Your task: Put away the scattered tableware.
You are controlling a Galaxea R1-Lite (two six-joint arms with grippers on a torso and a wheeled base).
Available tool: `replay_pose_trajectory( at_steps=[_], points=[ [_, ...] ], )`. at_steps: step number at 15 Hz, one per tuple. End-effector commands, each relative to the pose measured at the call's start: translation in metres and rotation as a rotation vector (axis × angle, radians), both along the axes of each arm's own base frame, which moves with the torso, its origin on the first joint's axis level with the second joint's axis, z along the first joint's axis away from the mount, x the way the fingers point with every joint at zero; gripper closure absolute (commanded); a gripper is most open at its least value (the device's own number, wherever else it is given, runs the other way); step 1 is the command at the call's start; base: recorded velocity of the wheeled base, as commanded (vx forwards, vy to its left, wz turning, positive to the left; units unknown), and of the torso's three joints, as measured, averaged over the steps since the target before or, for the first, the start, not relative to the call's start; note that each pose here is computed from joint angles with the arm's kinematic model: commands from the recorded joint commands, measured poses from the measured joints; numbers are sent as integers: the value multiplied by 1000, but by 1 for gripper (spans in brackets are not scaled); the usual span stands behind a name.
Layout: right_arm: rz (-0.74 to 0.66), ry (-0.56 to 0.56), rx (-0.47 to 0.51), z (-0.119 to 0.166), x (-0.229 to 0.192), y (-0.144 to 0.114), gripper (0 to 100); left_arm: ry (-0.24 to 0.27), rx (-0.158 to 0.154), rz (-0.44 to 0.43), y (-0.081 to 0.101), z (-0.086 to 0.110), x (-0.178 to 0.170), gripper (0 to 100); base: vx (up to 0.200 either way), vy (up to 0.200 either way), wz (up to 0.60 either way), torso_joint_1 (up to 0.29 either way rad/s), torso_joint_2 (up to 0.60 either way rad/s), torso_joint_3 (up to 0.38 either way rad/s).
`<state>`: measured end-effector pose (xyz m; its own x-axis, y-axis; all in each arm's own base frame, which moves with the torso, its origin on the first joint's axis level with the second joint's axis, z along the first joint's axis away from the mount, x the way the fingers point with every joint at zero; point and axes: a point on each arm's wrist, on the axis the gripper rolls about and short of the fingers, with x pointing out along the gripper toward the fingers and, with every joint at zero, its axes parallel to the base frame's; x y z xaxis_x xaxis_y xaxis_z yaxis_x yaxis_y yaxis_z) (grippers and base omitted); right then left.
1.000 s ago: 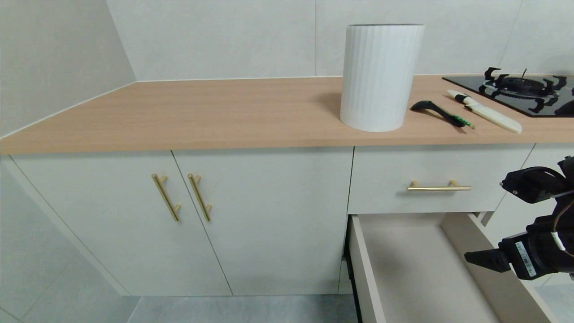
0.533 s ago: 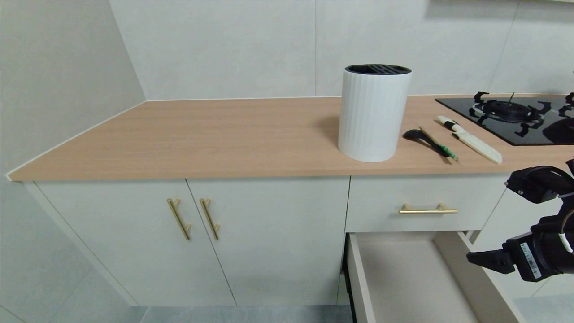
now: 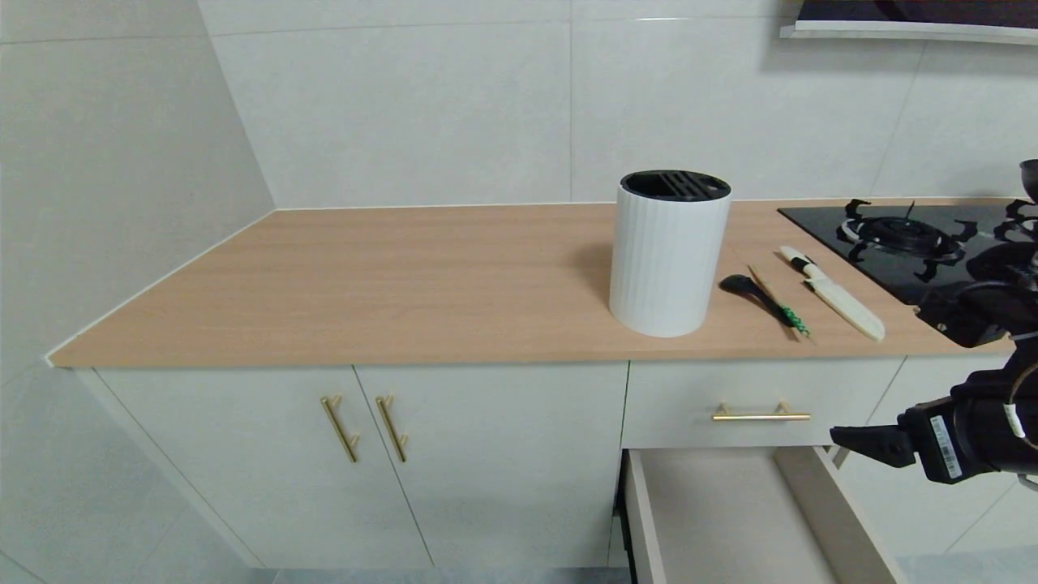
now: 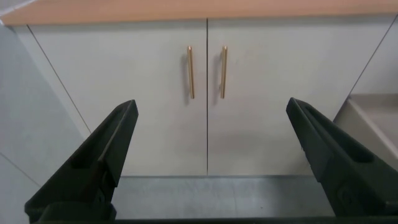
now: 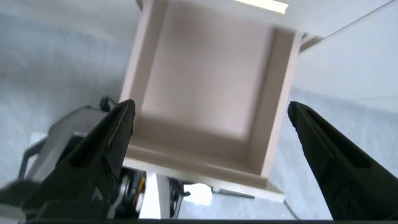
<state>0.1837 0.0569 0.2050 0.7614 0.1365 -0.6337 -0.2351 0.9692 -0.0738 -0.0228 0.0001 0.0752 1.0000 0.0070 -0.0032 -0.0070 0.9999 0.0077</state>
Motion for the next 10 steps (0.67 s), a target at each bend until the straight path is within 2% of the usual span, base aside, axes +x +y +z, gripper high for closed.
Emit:
replay_pose_trajectory(
  at_steps=[1,2,3,5,7,9,10],
  points=[
    [15,-56,7,4,7,3,0,1,0,1,0,0,0,0,0,0,0,66,-144,-80],
    [13,-74,11,6,10,4,0,1,0,1,0,0,0,0,0,0,0,32,-80,-41],
    [-6,-142,31,24,34,8,0,1,0,1,0,0,0,0,0,0,0,0,0,0],
    [-33,-164,40,35,59,10,0,1,0,1,0,0,0,0,0,0,0,0,0,0],
    [-71,-161,66,36,80,11,0,1,0,1,0,0,0,0,0,0,0,0,0,0],
    [-109,-128,124,28,96,15,0,1,0,1,0,0,0,0,0,0,0,0,0,0],
    [-130,-102,122,20,111,18,0,1,0,-1,0,0,0,0,0,0,0,0,0,0]
  ],
)
